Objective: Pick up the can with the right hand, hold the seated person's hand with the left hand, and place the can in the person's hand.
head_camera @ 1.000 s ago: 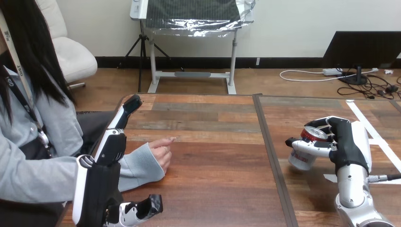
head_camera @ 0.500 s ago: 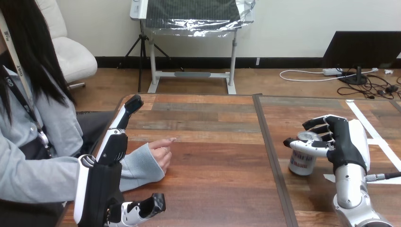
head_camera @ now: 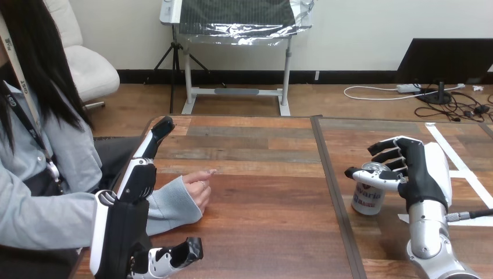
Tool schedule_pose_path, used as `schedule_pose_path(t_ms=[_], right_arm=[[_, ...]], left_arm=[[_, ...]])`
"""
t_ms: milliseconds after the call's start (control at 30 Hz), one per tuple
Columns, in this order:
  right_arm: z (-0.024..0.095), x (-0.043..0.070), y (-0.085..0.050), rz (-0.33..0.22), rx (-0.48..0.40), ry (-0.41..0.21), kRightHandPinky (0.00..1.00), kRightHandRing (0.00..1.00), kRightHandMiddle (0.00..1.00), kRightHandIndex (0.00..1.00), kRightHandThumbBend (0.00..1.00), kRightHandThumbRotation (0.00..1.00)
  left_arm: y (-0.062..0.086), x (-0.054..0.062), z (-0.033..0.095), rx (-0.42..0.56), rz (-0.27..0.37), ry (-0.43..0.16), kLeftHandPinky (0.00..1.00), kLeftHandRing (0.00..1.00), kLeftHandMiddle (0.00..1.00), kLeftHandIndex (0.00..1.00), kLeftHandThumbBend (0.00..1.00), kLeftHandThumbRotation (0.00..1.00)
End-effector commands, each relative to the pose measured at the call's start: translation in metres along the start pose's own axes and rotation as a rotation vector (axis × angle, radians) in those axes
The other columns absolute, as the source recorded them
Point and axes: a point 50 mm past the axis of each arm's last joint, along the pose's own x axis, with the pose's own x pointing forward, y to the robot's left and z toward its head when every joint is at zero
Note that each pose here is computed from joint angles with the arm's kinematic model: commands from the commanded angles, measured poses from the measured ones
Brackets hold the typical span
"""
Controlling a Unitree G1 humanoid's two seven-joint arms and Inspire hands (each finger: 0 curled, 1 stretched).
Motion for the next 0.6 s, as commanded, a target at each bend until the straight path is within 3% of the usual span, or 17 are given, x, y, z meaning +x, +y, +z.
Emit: schedule_pose_path(t_ms=[0,567], right_arm=[[0.0253,0.0090,-0.0022,-0.030,0.019,-0.129,0.42,0.46,0.52,0.53,0.85,0.00],[0.0260,0.0071,0.0001,-0.009,-0.026,-0.164,0.42,0.46,0.52,0.53,0.84,0.00]], left_arm=[[-0.0003,0.0198,-0.0004,-0.002,0.000,-0.075,0.96,0.94,0.92,0.88,1.00,0.72],[-0.0009,0.0193,-0.0007,-0.003,0.006,-0.067,0.97,0.94,0.92,0.89,1.00,0.71]])
